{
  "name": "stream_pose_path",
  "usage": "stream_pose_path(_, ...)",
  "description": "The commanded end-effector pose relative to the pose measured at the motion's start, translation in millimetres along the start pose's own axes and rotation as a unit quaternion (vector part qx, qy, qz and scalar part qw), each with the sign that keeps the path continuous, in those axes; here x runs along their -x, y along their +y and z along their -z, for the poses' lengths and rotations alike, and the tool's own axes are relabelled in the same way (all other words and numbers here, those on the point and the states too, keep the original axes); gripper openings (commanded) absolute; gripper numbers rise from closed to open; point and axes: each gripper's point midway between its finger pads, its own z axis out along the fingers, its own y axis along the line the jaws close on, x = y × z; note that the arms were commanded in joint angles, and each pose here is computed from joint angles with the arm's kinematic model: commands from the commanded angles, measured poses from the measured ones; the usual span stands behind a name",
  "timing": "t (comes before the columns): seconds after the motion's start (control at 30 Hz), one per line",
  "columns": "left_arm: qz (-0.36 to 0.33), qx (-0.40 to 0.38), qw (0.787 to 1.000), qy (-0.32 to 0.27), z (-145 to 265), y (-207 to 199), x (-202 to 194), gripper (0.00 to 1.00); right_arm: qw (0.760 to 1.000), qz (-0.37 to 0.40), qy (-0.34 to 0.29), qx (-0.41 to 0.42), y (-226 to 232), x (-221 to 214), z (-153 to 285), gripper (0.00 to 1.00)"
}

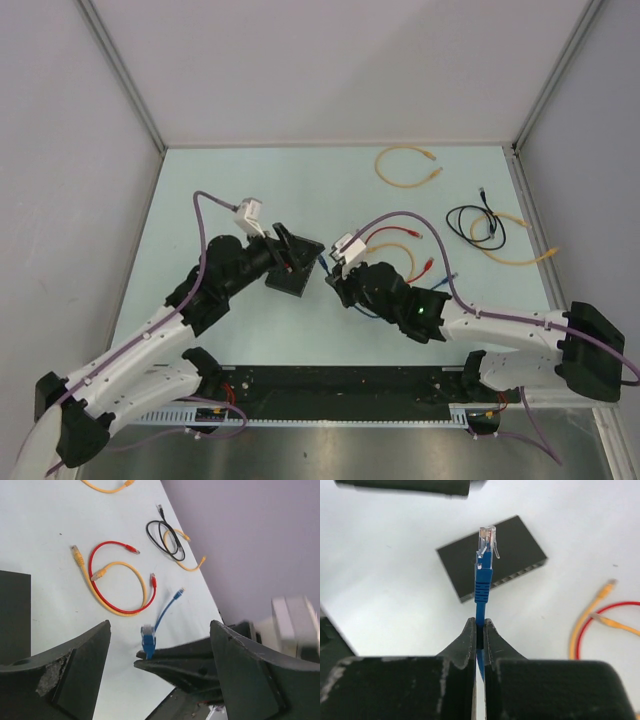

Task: Insert the plug into the switch port

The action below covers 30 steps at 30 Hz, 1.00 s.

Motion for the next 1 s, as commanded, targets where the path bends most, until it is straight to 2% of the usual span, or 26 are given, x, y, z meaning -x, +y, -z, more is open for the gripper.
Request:
stream_pose_path(0.0,0.056,0.043,0.997,0.007,-5.4,-0.8,11.9,0.84,0.990,0.076,-0.024,-0.115,-24.9,19.5,4.3,0.00)
stream_pose_path(0.2,0.083,0.074,0.992,0.055,-13.4,7.6,-5.5,0.74,0.986,0.101,-0.027,-0.134,-22.9,19.4,4.8,0.00)
stream_pose_path(0.33,0.102,0.057,0.990,0.079,-16.2,1.9,-17.1,0.66,0.984,0.112,-0.026,-0.137,-20.8,17.8,4.3,0.00)
stream_pose_path(0.43,0.104,0.056,0.989,0.088,-19.2,0.3,-20.6,0.65,0.984,0.118,-0.024,-0.134,-18.1,15.4,2.7,0.00)
stream_pose_path(0.73,0.113,0.049,0.987,0.107,-25.4,-3.9,-30.3,0.52,0.980,0.142,-0.021,-0.140,-12.9,10.8,0.0,0.00)
stream_pose_path(0.77,0.113,0.052,0.986,0.111,-26.3,-2.2,-33.5,0.44,0.979,0.143,-0.022,-0.141,-12.5,11.3,0.1,0.00)
stream_pose_path(0.93,0.113,0.057,0.984,0.128,-26.7,0.2,-43.9,0.24,0.977,0.155,-0.020,-0.147,-11.6,8.7,-0.8,0.00)
stream_pose_path(0.97,0.113,0.059,0.983,0.129,-26.3,1.8,-44.8,0.14,0.977,0.155,-0.021,-0.147,-11.3,9.2,-1.1,0.00)
